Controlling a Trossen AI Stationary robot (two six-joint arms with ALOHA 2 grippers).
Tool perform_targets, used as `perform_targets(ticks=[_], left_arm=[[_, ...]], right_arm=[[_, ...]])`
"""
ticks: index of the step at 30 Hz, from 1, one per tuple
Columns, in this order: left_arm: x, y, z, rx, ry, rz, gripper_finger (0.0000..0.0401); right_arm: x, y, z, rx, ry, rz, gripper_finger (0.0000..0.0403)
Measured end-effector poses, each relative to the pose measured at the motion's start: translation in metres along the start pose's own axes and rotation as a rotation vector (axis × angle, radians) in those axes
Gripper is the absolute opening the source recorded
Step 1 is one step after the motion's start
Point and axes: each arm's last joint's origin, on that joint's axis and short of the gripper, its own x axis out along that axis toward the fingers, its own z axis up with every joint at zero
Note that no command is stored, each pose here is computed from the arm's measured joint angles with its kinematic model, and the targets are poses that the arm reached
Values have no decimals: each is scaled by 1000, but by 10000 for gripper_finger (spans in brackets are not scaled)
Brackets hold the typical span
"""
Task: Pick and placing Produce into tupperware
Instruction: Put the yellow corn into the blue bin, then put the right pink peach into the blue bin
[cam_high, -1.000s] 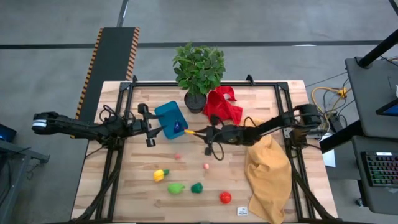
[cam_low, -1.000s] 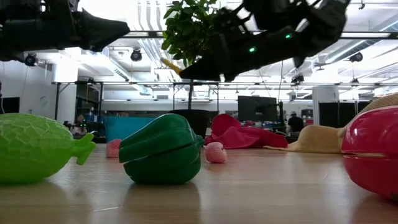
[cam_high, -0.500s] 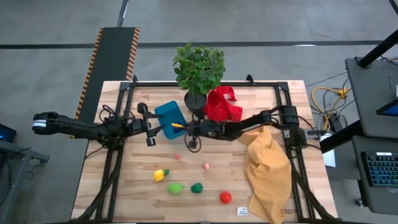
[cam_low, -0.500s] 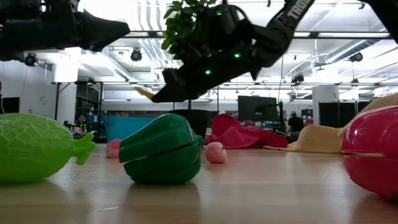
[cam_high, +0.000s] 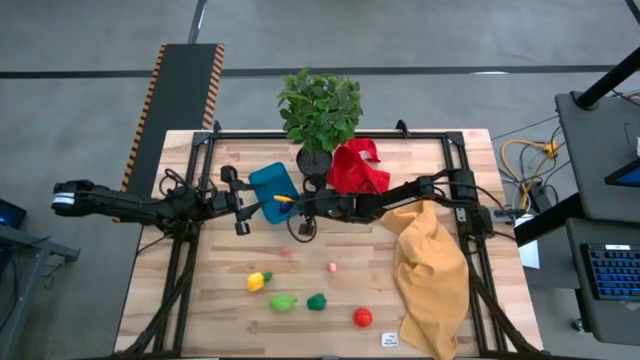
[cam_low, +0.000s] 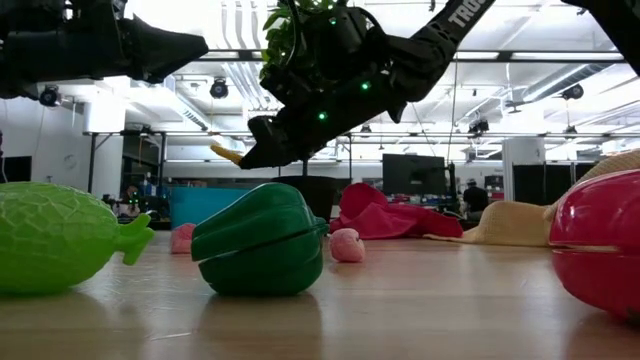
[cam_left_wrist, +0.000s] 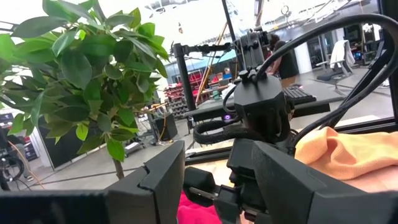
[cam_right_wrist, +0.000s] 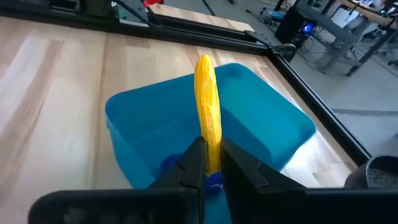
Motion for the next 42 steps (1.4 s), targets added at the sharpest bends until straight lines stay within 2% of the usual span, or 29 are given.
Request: perform_targets(ticks=[9, 21, 25, 30, 35, 39, 42], left_arm=[[0, 0, -1, 1, 4, -1, 173], [1, -1, -1, 1, 7, -3, 173], [1, 0, -1, 1, 7, -2, 173], [1, -1, -1, 0, 7, -4, 173], [0, -1, -1, -3, 9, -4, 173], [0, -1, -2, -2, 10, -4, 173], [0, -1, -2, -2, 10, -4, 173]], right_arm=[[1, -4, -2, 17, 16, -11, 44], [0, -6, 0, 46, 11, -18, 124], [-9, -10, 13, 52, -9, 0, 145], [-46, -5, 39, 62, -43, 53, 149], [-96, 1, 54, 1, -108, 105, 134], [-134, -2, 45, -1, -122, 133, 126], [-159, -4, 29, 53, -111, 163, 124]])
